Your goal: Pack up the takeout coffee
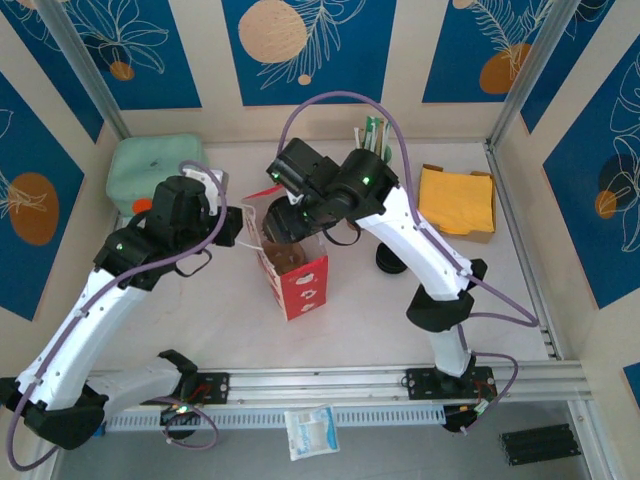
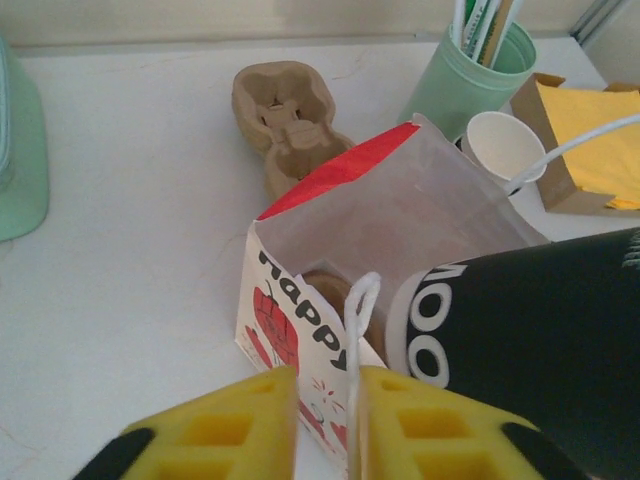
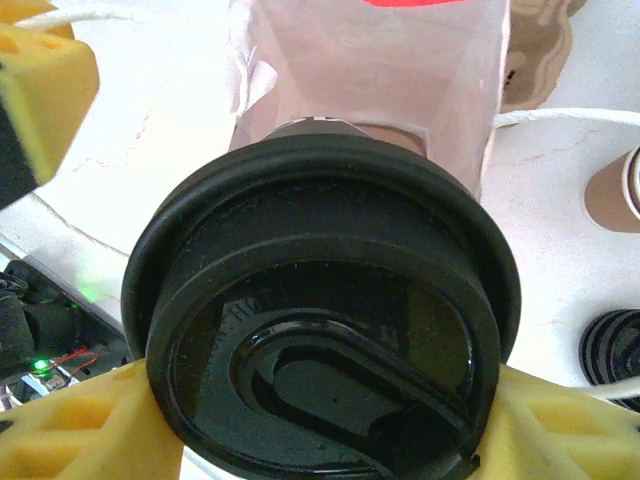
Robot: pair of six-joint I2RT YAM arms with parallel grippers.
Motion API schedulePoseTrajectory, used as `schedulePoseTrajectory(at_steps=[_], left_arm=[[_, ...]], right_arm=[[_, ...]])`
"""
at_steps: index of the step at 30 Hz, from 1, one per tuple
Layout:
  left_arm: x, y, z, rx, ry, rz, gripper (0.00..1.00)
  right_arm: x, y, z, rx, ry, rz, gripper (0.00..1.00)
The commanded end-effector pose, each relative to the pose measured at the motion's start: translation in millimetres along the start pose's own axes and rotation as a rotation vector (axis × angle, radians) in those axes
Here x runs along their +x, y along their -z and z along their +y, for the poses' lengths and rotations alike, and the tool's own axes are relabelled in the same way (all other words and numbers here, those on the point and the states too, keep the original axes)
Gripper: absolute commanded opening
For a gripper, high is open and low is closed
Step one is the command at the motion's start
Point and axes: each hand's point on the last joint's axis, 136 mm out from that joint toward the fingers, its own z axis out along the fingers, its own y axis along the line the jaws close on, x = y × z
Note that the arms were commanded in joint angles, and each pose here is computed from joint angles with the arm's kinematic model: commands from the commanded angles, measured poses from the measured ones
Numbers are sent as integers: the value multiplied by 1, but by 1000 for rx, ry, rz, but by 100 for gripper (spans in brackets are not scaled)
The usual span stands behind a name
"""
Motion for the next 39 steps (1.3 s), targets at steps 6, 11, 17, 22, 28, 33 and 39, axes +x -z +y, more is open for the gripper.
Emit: schedulePoseTrajectory(at_steps=[6, 11, 17, 22, 28, 33, 39], left_arm=[[-1, 19, -12, 99, 42, -28, 4], [-1, 24, -16, 127, 54, -35, 0], [0, 25, -19, 147, 53, -40, 0], [1, 25, -21, 159, 53, -38, 0], [3, 24, -20, 161, 52, -38, 0], [5, 25, -19, 155, 48, -39, 0], [7, 25, -16, 146, 48, -39, 0]], right_arm=[[43, -21, -11, 98, 39, 207, 61], [50, -32, -14, 131, 29, 249, 61], [56, -43, -10, 134, 22, 287, 60], [60, -52, -10, 147, 24, 318, 59], [63, -60, -8, 148, 21, 346, 60], [70, -64, -9, 155, 21, 376, 59], [79, -69, -11, 163, 17, 420, 59]])
